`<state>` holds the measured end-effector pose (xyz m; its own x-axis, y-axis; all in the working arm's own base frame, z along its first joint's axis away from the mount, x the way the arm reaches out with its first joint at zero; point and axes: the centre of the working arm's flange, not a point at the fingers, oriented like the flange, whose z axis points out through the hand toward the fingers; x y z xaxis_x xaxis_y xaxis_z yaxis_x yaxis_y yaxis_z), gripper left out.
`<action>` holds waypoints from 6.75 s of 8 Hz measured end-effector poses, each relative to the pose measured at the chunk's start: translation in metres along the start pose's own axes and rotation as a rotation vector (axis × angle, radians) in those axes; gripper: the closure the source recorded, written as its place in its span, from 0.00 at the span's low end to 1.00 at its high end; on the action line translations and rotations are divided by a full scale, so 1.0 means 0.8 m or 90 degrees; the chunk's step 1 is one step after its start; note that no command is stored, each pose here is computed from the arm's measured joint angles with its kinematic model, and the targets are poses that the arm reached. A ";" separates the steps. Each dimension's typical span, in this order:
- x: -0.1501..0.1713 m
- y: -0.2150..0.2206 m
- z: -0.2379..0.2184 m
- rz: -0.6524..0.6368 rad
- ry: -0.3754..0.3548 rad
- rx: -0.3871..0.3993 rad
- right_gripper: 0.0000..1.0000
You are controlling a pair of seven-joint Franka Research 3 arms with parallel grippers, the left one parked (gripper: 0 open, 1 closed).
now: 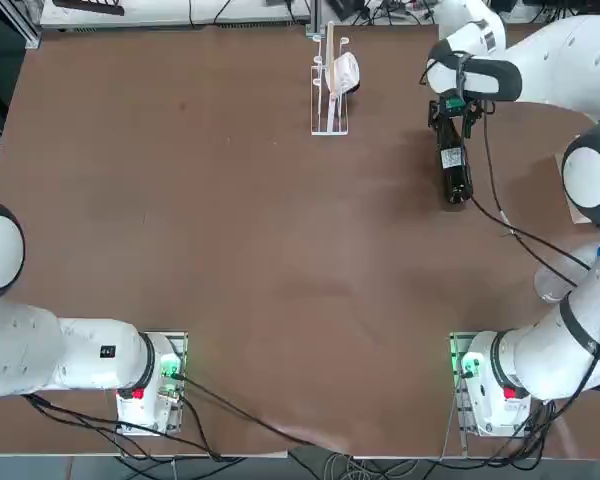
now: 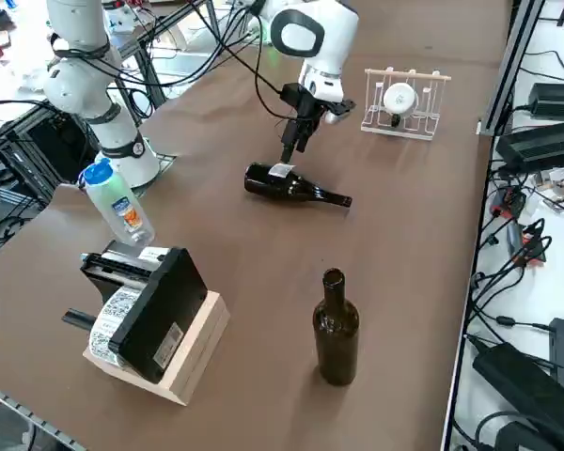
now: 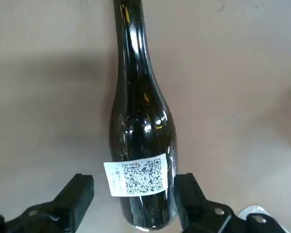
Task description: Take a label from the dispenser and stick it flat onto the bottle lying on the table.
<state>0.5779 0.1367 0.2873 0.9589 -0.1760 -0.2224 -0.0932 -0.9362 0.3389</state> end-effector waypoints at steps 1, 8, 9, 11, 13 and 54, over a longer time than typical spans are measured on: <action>0.001 0.001 -0.002 0.001 -0.002 -0.001 0.00; 0.000 0.015 0.018 0.011 -0.041 -0.022 0.00; -0.003 0.015 0.024 0.011 -0.051 -0.027 0.00; -0.007 0.017 0.035 0.009 -0.064 -0.035 0.00; -0.011 0.020 0.047 0.010 -0.076 -0.041 0.00; -0.083 0.352 -0.312 0.022 0.097 0.238 0.00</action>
<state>0.5551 -0.0391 0.6255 0.9796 -0.1883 -0.0698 -0.1900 -0.9816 -0.0180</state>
